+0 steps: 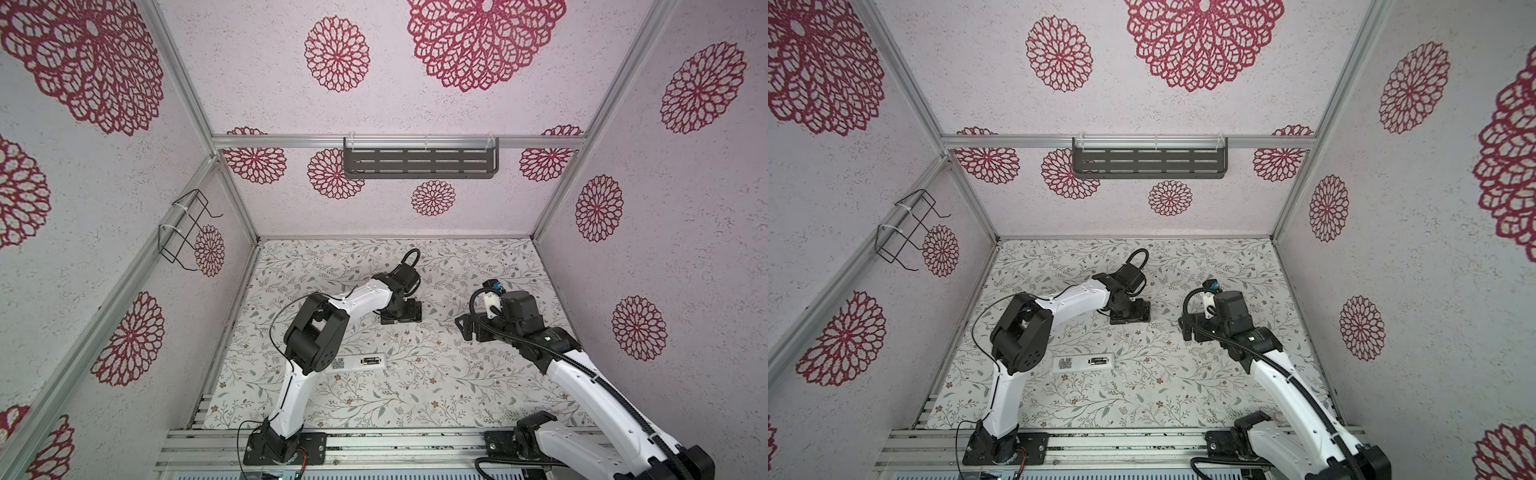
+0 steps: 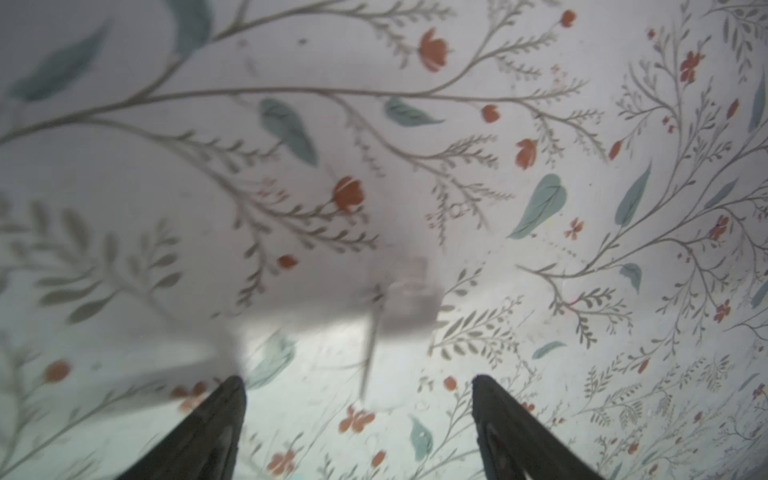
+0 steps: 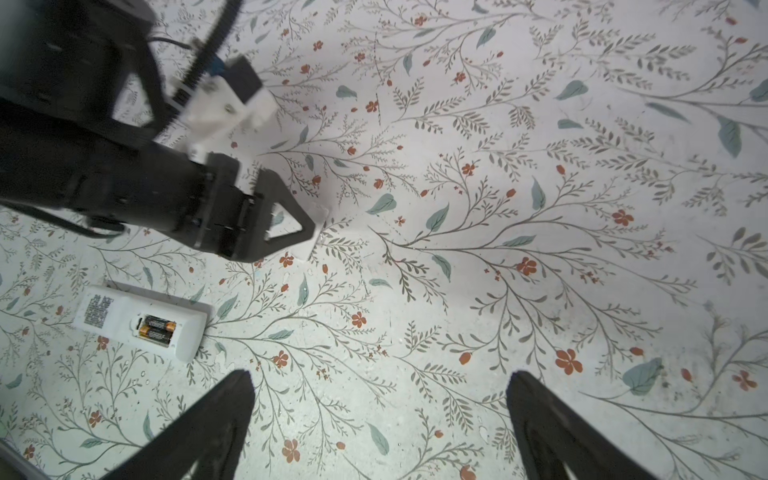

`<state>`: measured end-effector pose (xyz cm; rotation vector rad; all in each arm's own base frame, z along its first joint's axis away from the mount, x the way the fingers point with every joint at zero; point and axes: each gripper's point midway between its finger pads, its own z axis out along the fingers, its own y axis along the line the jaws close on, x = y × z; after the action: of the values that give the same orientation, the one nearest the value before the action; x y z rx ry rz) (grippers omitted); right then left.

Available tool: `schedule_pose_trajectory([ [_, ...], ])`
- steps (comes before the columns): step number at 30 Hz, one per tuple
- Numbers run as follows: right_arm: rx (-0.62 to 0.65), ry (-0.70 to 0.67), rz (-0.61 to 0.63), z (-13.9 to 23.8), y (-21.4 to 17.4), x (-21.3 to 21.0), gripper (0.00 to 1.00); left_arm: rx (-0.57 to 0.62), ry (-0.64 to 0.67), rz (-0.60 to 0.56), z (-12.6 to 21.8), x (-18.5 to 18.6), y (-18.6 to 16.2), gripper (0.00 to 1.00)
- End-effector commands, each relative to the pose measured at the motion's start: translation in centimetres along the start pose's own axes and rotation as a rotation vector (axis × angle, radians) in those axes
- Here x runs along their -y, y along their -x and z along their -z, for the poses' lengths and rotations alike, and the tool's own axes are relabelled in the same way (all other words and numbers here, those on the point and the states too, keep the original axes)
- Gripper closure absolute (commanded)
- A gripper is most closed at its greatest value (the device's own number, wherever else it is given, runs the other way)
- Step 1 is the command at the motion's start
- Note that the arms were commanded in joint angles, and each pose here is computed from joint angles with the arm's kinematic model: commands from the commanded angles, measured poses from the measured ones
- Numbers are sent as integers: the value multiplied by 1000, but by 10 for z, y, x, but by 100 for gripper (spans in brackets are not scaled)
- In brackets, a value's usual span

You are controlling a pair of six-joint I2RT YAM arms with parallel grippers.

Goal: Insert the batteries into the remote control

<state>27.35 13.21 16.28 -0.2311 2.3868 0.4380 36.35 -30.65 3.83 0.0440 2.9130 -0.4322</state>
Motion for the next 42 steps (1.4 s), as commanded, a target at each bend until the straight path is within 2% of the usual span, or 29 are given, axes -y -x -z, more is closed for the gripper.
schedule_pose_trajectory([
  [1, -39, 19, -31, -19, -8, -6, 1, 233, -108, 26, 79, -6, 44, 3],
  [5, -96, 14, -11, -49, -14, -21, 1, 340, -46, 24, 134, -48, 31, 3],
  [8, -138, 19, 0, -74, -16, -36, 1, 356, 30, 84, 154, -87, -2, 3],
  [11, -182, 26, 7, -98, -15, -51, 1, 338, 56, 180, 160, -116, -47, 3],
  [15, -247, 33, 8, -135, -15, -71, 1, 362, 6, 298, 170, -137, -94, 3],
  [21, -311, -3, 37, -177, -19, -89, 1, 422, -49, 379, 175, -159, -134, 3],
  [26, -336, -46, 40, -193, -22, -85, 2, 363, -148, 441, 151, -149, -150, 3],
  [32, -364, -62, 95, -203, -28, -94, 16, 347, -212, 496, 114, -141, -155, 3],
  [36, -389, -92, 163, -203, -38, -98, 37, 344, -201, 503, 98, -143, -153, 3],
  [39, -396, -75, 199, -202, -47, -103, 48, 340, -199, 517, 86, -144, -152, 3],
  [42, -400, -43, 264, -198, -58, -112, 53, 361, -201, 522, 78, -146, -148, 3],
])
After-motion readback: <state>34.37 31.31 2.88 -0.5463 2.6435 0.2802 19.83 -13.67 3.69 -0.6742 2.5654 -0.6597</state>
